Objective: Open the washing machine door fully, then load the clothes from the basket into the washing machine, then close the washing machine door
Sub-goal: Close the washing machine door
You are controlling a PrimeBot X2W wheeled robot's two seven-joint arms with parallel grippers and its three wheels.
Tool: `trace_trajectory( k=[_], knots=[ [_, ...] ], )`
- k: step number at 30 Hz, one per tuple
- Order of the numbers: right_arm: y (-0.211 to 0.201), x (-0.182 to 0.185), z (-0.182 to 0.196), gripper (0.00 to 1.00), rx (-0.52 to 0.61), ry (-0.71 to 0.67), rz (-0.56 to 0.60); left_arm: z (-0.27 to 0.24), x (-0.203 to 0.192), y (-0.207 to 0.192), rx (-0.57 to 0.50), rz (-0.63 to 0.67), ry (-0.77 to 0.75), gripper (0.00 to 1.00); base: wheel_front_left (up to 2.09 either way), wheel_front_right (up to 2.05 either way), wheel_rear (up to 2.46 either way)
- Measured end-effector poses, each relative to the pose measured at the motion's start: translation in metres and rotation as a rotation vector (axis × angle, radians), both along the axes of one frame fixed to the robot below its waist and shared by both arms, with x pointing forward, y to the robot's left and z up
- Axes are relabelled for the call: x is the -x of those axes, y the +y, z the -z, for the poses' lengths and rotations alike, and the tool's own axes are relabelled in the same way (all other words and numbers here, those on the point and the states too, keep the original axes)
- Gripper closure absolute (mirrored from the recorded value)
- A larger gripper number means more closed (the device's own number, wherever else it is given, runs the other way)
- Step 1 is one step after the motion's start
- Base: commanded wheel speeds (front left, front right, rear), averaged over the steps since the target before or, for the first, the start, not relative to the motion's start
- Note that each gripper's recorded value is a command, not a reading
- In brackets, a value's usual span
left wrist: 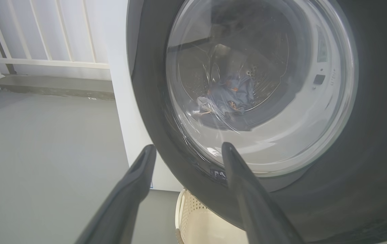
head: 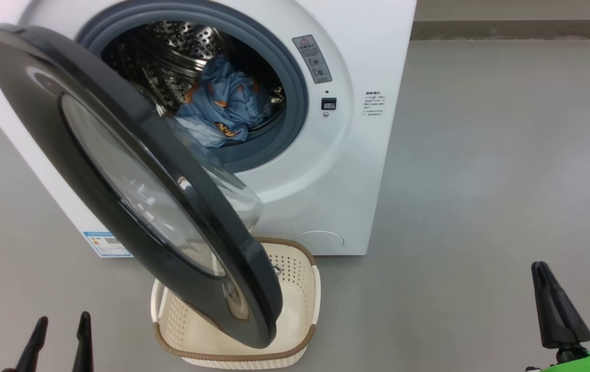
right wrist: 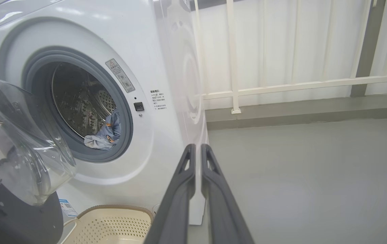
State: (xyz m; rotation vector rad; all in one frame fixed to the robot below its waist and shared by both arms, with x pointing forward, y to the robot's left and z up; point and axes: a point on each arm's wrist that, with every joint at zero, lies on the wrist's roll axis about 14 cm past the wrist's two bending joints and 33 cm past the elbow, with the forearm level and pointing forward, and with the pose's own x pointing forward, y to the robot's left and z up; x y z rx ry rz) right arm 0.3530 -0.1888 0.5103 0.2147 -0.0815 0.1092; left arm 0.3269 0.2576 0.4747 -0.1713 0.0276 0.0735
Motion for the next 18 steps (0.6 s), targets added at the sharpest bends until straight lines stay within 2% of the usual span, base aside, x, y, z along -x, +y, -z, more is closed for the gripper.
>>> trace_trajectory(
  k=[4, 9, 18],
  knots=[
    [0.015, -0.004, -0.009, 1.00, -0.004, -0.028, -0.047, -0.003, 0.003, 0.000, 0.006, -0.010, -0.012, 0.00, 0.00, 0.00, 0.00],
    [0.042, -0.016, -0.040, 1.00, -0.016, -0.125, -0.126, -0.010, 0.009, 0.008, 0.005, -0.040, -0.035, 0.00, 0.00, 0.00, 0.00],
    [0.118, -0.016, -0.100, 1.00, -0.041, -0.311, -0.363, -0.018, 0.023, 0.021, 0.008, -0.098, -0.066, 0.00, 0.00, 0.00, 0.00]
  ],
)
